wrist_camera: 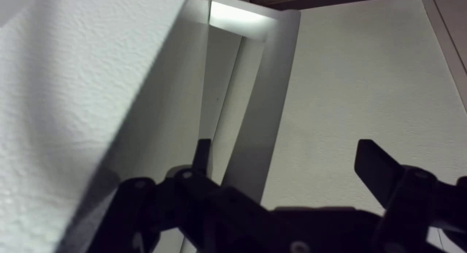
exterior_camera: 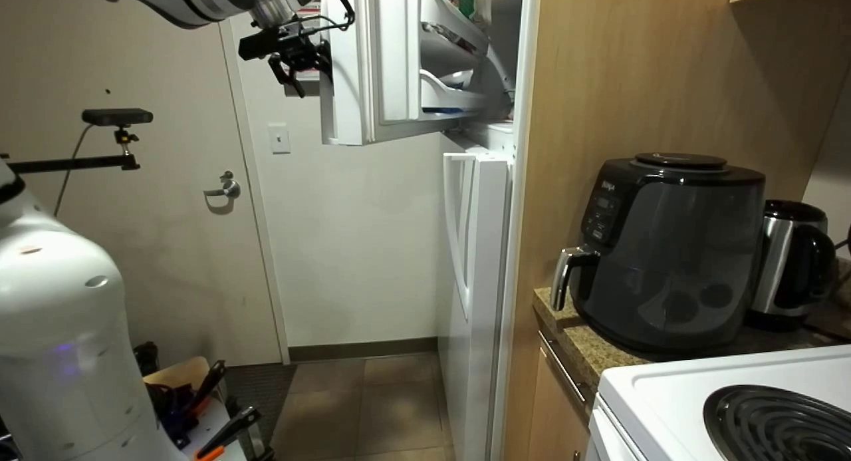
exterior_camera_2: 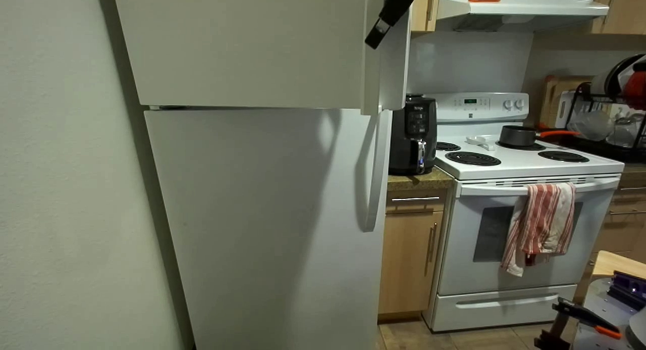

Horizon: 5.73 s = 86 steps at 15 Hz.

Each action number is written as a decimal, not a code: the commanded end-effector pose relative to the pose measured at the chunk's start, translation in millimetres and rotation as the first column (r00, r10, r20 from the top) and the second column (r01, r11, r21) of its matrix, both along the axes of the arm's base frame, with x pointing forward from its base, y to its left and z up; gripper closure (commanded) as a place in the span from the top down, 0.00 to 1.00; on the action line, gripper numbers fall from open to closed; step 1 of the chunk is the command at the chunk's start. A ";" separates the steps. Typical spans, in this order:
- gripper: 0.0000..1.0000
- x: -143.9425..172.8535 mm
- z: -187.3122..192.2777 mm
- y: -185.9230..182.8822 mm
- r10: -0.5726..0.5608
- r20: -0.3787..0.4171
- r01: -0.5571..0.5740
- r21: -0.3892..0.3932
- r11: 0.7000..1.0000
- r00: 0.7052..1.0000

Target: Open the top door on the fridge

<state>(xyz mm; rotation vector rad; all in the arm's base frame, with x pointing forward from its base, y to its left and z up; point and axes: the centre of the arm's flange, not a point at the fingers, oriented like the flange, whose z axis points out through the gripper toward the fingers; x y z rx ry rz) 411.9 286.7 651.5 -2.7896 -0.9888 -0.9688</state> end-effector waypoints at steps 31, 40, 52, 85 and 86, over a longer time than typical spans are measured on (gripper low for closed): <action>1.00 -82.0 40.6 53.5 0.360 -0.141 -0.365 -0.015 0.931 0.922; 1.00 -71.2 43.1 30.6 0.431 -0.172 -0.441 -0.024 0.897 0.886; 1.00 -37.6 27.0 -2.0 0.465 -0.175 -0.477 -0.038 0.878 0.868; 1.00 -92.5 35.3 27.5 0.563 -0.188 -0.588 -0.119 0.800 0.805; 1.00 -92.4 35.1 27.6 0.571 -0.188 -0.596 -0.120 0.794 0.799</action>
